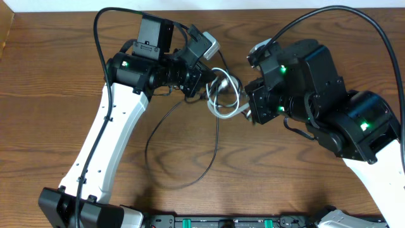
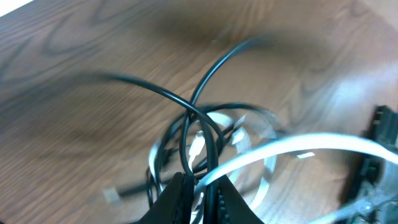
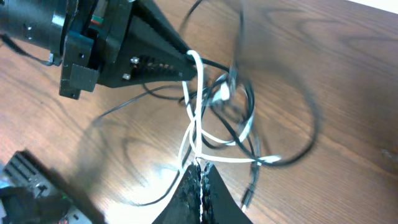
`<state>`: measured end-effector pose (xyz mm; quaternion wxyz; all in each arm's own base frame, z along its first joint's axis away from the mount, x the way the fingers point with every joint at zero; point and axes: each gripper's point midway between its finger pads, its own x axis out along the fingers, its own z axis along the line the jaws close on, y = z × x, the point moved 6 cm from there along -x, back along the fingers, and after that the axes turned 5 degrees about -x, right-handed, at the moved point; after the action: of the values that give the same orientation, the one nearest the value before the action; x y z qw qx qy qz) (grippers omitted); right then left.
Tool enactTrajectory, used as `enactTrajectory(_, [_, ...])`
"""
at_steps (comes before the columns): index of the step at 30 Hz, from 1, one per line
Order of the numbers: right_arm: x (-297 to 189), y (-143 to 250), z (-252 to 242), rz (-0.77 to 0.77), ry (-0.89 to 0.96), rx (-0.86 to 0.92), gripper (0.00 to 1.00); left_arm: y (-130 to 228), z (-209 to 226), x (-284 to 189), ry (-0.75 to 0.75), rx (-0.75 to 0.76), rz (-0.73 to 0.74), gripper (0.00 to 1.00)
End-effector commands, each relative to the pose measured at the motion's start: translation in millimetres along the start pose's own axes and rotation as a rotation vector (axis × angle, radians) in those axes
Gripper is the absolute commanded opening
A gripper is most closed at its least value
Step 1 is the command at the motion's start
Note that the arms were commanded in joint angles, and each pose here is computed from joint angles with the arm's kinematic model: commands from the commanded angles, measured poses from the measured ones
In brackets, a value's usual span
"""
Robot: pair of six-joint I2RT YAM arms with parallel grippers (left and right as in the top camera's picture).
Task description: Untangle cables
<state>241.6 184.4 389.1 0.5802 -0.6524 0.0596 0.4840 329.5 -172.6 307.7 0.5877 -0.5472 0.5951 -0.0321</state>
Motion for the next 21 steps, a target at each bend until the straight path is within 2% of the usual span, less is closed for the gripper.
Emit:
enactTrajectory(1, [-12.2,-6.4,-2.4,-0.048,0.039,0.009,0.01,-3.4,6.6,-7.1,-0.073,-0.015,-0.008,0.13])
enactTrajectory(8, [-10.3,-4.1,-11.0,-0.033,0.111,0.017,0.01,-3.8,6.5,-7.2,-0.073,-0.023,-0.011,0.13])
enactTrajectory(13, [6.2,2.5,-22.1,0.04,0.16,0.037,0.01,-3.8,6.6,-7.2,-0.073,-0.026,-0.011,0.13])
enactTrajectory(17, [37.3,11.1,-40.7,0.156,0.215,0.086,0.03,-3.8,6.6,-7.2,-0.073,-0.026,-0.011,0.15])
enactTrajectory(18, [46.3,13.6,-44.0,0.188,0.222,0.092,0.09,-3.8,6.6,-7.2,-0.073,-0.026,-0.011,0.16])
enactTrajectory(20, [66.4,18.6,-50.1,0.252,0.233,0.101,0.37,-3.8,6.6,-7.2,-0.073,-0.026,-0.011,0.17])
enactTrajectory(21, [76.4,20.6,-52.7,0.278,0.237,0.105,0.48,-3.7,6.6,-7.2,-0.073,-0.026,-0.01,0.22])
